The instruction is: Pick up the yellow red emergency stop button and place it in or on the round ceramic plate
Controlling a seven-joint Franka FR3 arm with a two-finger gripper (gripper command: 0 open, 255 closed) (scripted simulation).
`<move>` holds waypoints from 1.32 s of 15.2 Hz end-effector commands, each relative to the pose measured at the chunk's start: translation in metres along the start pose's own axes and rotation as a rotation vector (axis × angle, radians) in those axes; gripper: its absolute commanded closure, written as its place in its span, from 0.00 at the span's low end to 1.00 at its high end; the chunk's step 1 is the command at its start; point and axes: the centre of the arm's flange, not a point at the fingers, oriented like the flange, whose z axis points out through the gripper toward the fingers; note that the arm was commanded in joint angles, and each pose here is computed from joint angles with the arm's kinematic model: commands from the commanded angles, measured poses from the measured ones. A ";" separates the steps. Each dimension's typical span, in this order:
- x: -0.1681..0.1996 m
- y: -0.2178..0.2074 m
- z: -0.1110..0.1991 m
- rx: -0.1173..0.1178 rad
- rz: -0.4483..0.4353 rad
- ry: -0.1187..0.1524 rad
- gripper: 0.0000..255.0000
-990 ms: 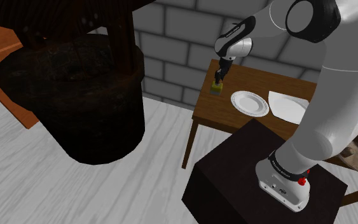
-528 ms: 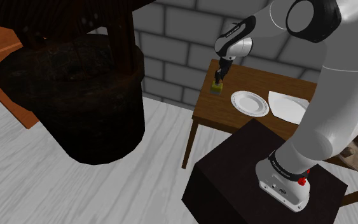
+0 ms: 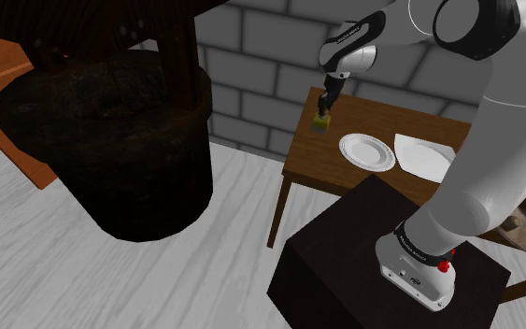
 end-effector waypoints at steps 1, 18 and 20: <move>0.000 0.000 -0.010 0.000 0.000 0.000 1.00; -0.126 0.031 -0.071 0.000 0.000 0.000 1.00; -0.151 0.037 -0.076 0.000 0.000 0.000 1.00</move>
